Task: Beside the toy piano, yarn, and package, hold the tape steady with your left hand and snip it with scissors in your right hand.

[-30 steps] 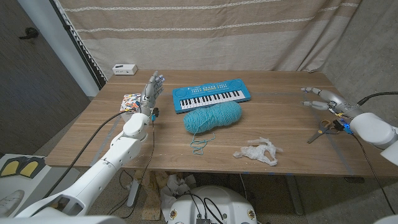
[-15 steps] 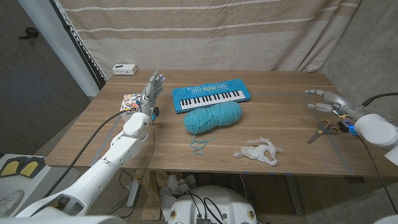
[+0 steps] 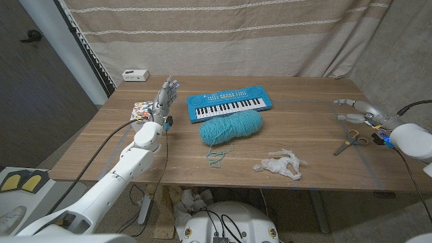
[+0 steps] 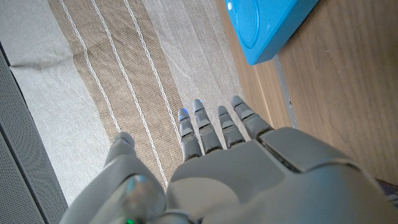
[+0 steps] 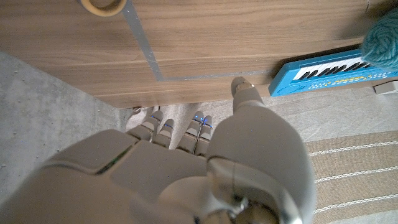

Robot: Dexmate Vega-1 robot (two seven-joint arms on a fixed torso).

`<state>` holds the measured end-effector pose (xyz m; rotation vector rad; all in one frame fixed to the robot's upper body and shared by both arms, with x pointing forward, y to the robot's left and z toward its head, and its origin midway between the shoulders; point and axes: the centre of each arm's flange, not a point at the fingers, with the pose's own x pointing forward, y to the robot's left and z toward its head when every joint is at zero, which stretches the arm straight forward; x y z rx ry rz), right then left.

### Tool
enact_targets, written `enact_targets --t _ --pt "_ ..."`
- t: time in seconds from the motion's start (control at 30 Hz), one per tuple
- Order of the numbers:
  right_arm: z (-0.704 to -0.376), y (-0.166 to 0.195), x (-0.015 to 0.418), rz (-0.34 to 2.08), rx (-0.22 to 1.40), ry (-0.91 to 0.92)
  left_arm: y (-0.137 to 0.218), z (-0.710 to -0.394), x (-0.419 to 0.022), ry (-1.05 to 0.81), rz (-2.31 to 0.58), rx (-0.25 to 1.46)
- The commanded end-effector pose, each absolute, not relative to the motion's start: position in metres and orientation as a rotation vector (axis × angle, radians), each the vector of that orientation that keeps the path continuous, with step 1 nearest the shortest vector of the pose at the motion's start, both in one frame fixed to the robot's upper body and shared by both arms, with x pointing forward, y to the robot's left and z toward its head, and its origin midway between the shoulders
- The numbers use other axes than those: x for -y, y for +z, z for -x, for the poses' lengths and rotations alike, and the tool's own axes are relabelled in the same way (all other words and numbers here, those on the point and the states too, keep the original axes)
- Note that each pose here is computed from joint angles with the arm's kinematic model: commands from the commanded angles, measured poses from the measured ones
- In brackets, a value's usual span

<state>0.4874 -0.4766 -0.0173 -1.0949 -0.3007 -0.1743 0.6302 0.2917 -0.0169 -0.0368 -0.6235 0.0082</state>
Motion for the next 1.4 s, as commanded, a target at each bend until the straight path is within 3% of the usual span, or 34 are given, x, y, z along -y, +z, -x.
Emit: enact_targets --t 0.03,1.4 --pt "-0.482 -0.017 0.481 1.142 0.275 -0.167 -0.018 -0.627 -0.293 0.012 0.035 0.625" --pt "-0.462 -0.024 0.486 1.383 0.191 -0.114 -0.026 -0.616 -0.293 0.018 0.033 0.63"
